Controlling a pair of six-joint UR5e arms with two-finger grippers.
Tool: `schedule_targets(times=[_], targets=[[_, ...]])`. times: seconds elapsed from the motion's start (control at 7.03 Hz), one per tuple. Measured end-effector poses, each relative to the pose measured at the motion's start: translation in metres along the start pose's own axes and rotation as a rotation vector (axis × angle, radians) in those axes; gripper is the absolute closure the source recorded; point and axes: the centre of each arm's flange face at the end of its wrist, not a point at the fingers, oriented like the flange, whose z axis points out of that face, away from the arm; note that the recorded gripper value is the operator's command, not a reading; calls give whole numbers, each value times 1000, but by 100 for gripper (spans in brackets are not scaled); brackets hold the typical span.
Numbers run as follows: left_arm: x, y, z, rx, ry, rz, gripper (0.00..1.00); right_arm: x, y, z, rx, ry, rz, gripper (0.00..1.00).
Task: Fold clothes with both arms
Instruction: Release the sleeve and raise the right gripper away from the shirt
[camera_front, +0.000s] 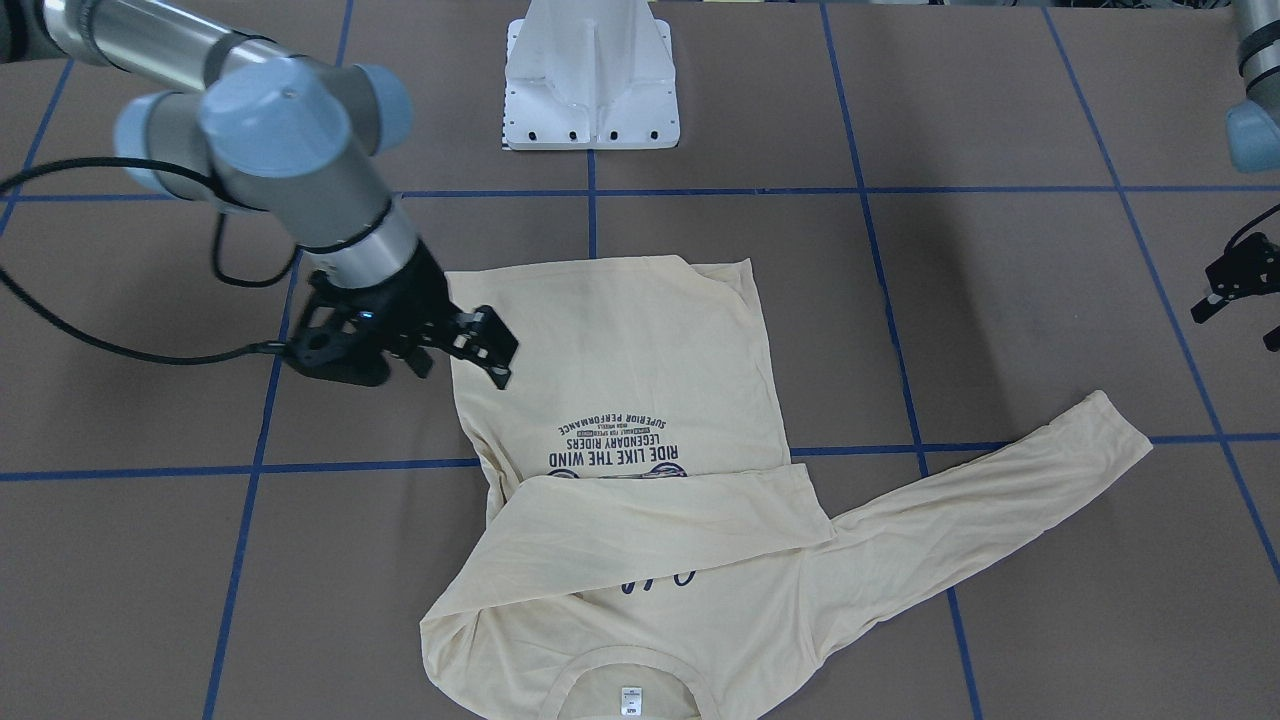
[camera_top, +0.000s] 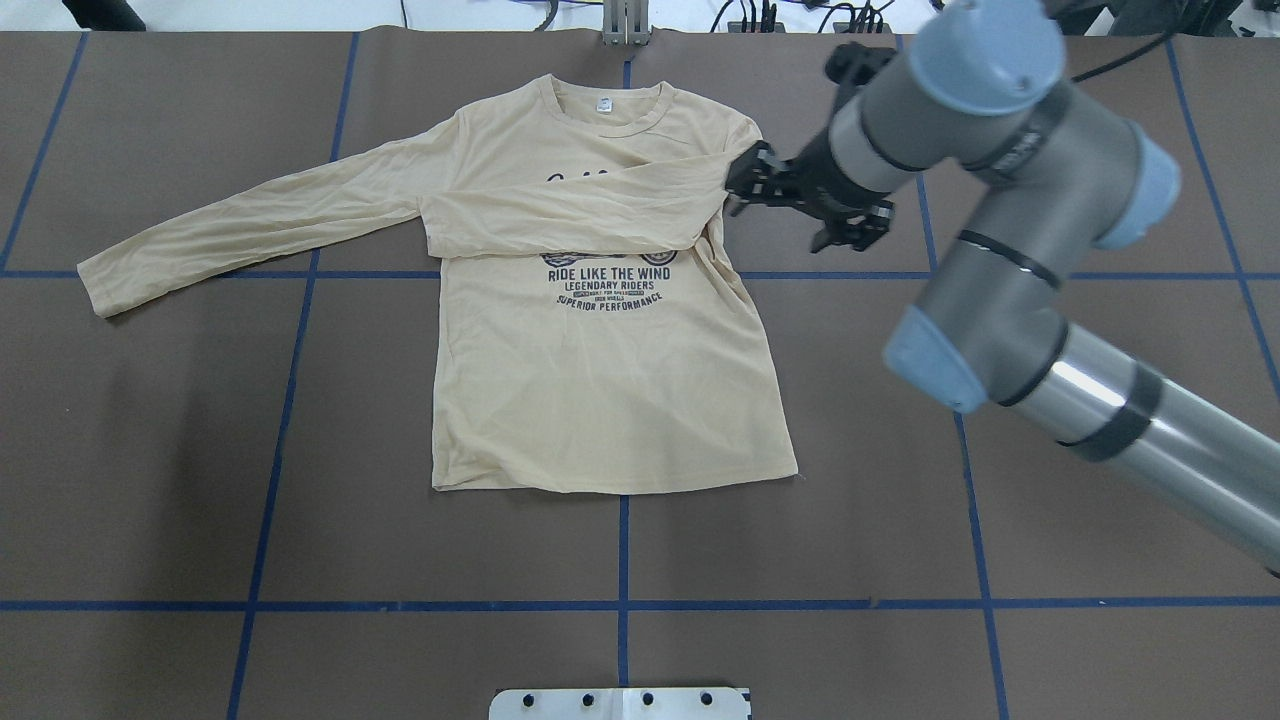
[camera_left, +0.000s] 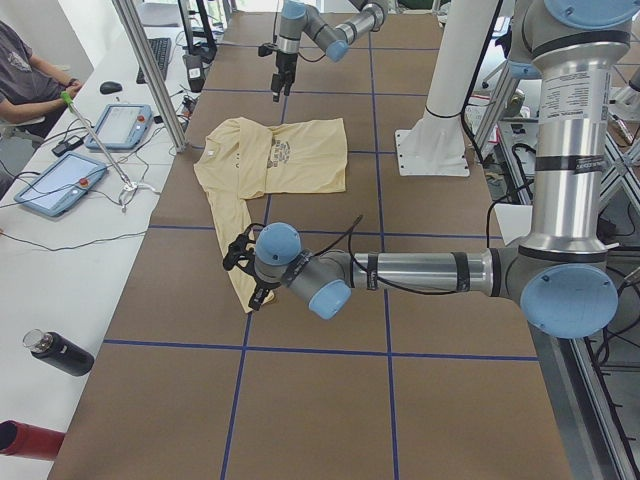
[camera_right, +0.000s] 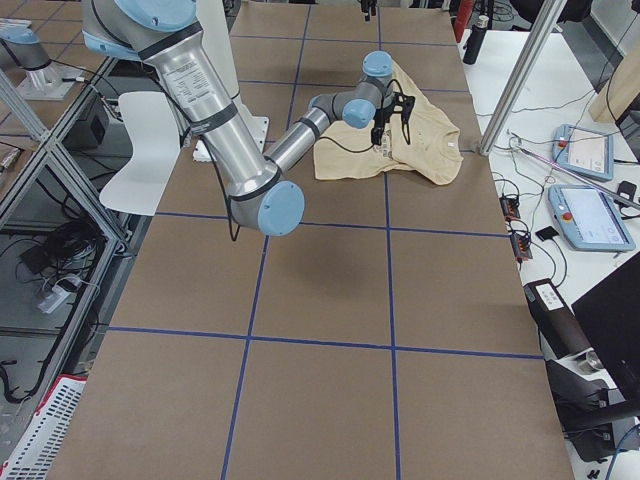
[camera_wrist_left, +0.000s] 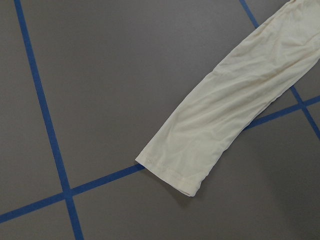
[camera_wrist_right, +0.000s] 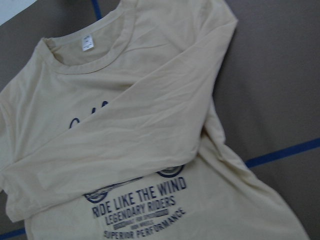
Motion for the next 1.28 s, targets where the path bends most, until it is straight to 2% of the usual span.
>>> schedule_targets(times=[0.28, 0.57, 0.85, 1.28], targets=[[0, -29, 45, -52, 16, 1, 34, 96, -13, -46, -9, 23, -36, 1], [0, -40, 88, -93, 8, 15, 41, 141, -20, -60, 1, 52, -62, 1], [-9, -51, 112, -113, -21, 6, 47, 150, -21, -61, 2, 62, -78, 1], [-26, -59, 127, -121, -88, -15, 47, 150, -21, -60, 8, 65, -84, 1]])
